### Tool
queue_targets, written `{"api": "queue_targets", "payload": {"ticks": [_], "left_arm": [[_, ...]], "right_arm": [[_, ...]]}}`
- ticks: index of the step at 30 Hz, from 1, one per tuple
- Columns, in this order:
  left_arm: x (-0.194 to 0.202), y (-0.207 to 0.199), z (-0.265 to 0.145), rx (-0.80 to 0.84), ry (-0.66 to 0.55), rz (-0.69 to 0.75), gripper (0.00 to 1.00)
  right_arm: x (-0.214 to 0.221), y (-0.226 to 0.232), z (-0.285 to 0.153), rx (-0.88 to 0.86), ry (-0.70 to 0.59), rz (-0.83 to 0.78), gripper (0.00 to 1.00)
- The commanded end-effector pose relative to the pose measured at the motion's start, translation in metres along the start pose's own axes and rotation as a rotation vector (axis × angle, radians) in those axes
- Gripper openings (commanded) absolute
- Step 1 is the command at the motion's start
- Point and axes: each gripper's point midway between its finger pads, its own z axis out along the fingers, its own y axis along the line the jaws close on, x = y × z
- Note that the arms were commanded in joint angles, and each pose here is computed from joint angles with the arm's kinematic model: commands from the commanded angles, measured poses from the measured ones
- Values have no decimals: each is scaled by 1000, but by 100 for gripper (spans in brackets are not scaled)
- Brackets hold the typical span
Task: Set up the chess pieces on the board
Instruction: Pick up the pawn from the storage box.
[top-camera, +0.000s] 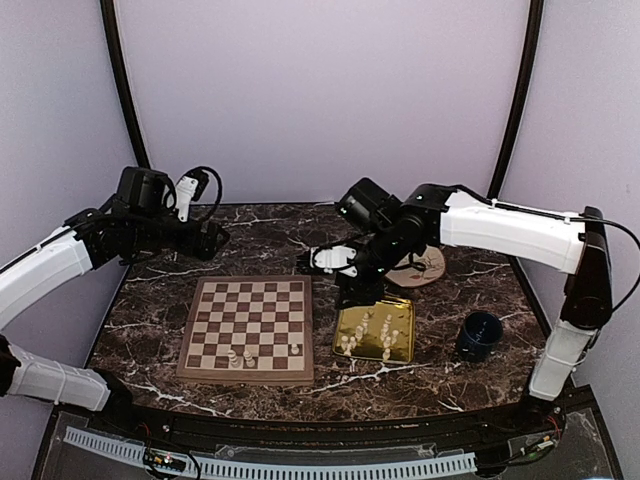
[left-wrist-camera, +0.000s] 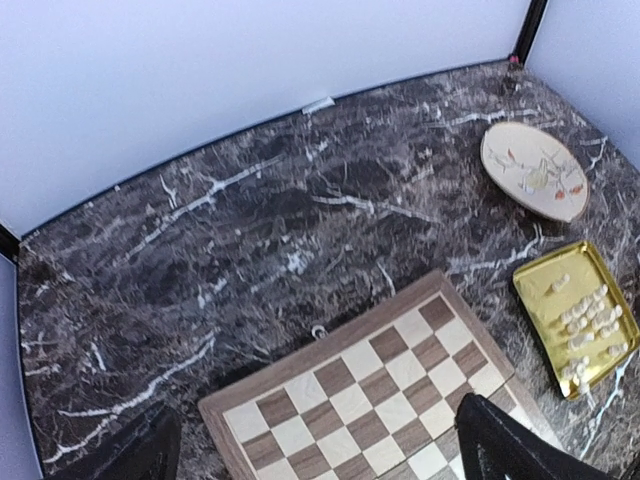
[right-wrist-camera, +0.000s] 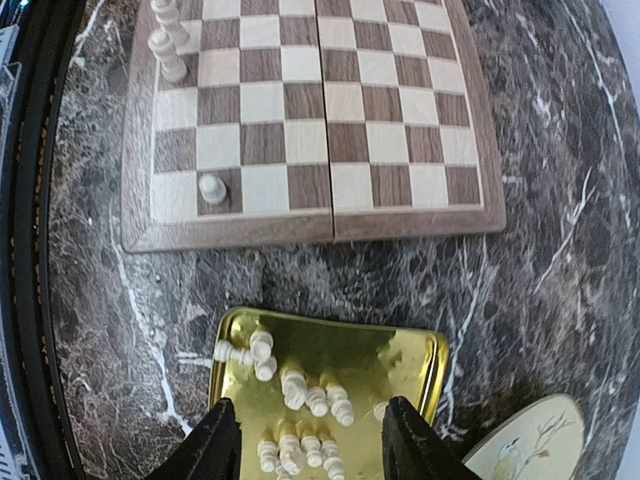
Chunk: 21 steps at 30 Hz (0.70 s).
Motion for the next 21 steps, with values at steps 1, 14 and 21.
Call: {"api": "queue_targets", "payload": {"ticks": [1,14,21], "left_arm": [[40,-7,22,43,49,11,99],[65,8,26,-40,26,45,99],[68,4,30,-15,50,47,99]], "right_arm": [[44,3,4,-42,7,112,49],[124,0,-3,14,118,220,41],[154,14,11,-5,212,202,36]]}}
